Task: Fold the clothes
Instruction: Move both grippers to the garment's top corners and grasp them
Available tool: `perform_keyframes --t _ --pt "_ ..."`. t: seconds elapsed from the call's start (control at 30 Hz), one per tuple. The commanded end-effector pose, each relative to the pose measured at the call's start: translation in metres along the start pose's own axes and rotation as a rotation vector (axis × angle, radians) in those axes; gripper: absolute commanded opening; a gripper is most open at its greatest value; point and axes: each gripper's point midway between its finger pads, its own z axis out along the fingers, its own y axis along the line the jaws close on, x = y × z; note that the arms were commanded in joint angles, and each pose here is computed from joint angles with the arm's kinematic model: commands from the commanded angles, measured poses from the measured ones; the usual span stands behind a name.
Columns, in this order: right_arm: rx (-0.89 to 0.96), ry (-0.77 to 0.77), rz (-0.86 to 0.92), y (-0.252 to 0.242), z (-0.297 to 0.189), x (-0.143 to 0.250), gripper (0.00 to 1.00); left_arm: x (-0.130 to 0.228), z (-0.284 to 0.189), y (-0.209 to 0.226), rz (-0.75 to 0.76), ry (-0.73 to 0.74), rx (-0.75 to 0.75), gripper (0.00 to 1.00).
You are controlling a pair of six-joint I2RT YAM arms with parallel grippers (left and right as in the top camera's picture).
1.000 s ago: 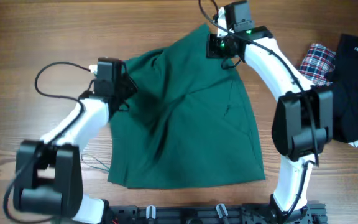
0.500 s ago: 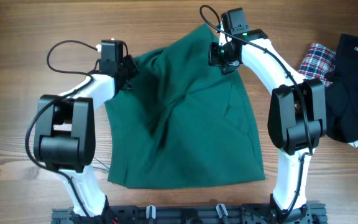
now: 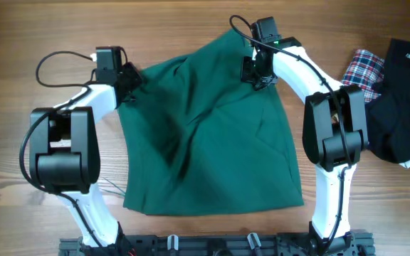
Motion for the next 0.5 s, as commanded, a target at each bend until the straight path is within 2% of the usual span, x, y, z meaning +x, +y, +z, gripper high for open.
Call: perform_keyframes --t 0.0,0.2,0.33,0.47 --pt "0.076 0.005 0.036 -0.020 0.002 0.000 0.04 -0.016 0.004 0.014 0.014 -0.030 -0.010 0.05" --pt "0.110 0.055 0.095 -0.043 0.014 0.012 0.04 -0.014 0.017 0.024 0.014 -0.033 -0.017 0.05" --pt "0.178 0.069 0.118 -0.066 0.015 0.017 0.04 -0.001 0.032 0.034 0.057 -0.003 -0.037 0.05" --pt "0.259 0.076 0.163 -0.088 0.011 0.020 0.04 -0.005 0.034 0.038 0.081 -0.028 -0.060 0.05"
